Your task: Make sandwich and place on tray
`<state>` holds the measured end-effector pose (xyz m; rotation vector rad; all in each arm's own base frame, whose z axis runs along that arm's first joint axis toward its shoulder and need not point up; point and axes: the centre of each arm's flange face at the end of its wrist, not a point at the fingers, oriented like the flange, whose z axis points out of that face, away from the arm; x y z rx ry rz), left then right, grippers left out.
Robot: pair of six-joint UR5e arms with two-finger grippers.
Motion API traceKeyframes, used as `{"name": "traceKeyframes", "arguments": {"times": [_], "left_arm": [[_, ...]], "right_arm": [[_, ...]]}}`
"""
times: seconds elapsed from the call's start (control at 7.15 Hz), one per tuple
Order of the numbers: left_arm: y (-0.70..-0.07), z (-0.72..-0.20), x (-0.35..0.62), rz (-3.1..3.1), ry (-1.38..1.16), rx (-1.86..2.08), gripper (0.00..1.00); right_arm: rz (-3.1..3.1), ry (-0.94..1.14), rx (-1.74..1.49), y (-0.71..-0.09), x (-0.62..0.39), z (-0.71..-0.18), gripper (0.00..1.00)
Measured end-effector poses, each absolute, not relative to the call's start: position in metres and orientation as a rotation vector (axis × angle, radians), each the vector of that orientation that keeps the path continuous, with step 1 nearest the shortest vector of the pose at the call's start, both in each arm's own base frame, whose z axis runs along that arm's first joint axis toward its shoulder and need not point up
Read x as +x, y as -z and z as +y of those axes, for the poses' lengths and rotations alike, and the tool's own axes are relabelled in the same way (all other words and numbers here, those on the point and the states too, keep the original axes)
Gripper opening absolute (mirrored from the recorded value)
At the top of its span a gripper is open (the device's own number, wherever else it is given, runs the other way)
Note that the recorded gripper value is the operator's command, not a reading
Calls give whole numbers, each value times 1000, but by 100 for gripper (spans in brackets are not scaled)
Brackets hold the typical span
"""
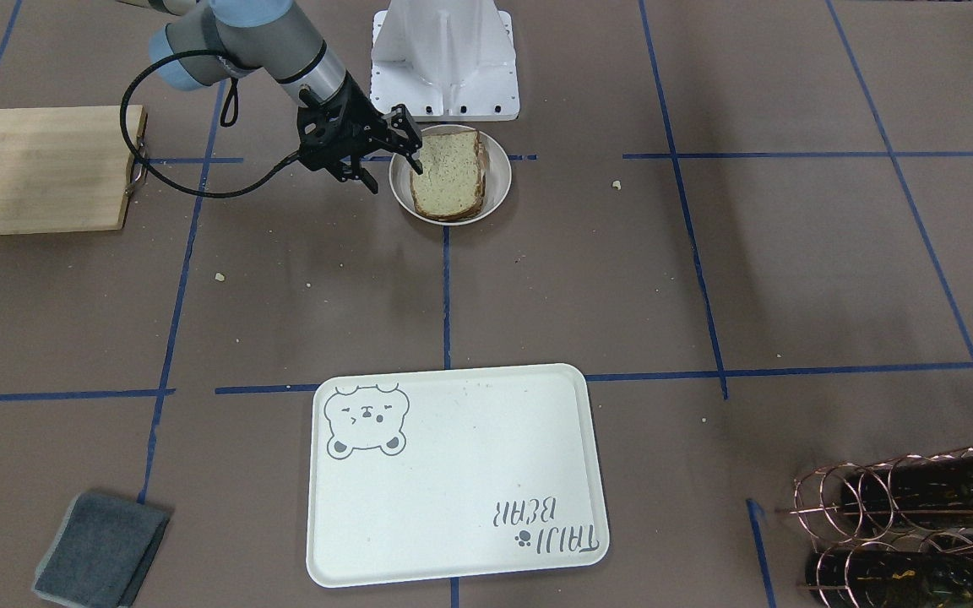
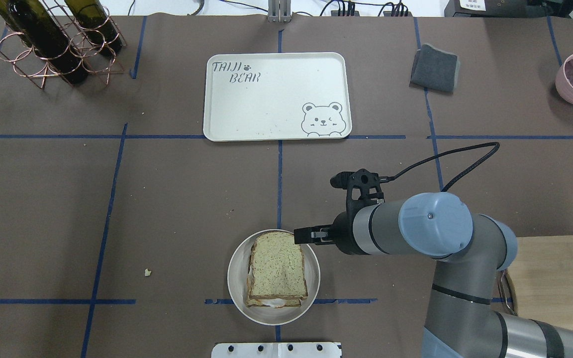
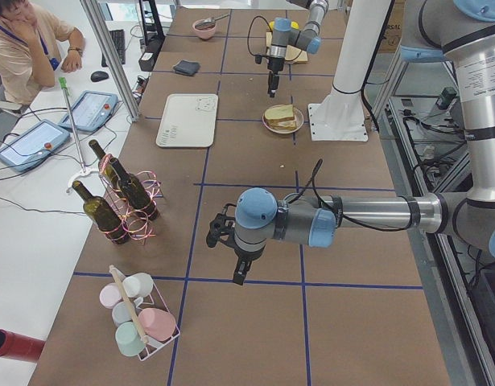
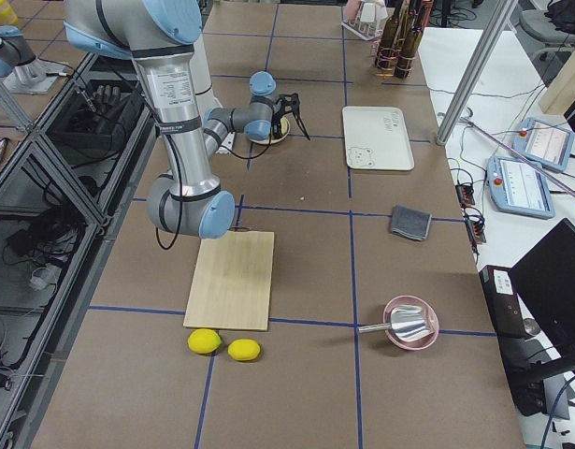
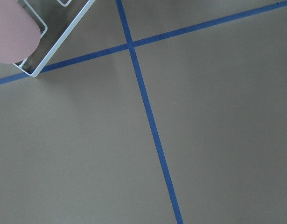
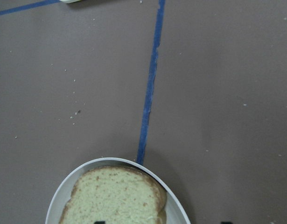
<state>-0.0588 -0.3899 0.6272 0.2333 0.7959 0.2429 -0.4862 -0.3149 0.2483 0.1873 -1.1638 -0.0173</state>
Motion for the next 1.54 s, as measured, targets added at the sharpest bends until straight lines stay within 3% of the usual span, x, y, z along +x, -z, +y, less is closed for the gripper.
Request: {"name": "traceKeyframes", "arguments": {"times": [0.28,0.7,1.12,1.54], "left_arm": [[-576,-440,-58,782,-296,375,100],[-481,-502,-50,804,-320,601,100],[-400,-499,94,1000,-403,583,100],[-292,-433,287,1219,-174,264,100]], "right_arm": [[-1016,69,197,-256,-440,-364,100],[-821,208,247,-321,-344,-440,100],[-731,296,239,-418,-209,-470,100],[-678,228,173,-519,-71,-438,100]]}}
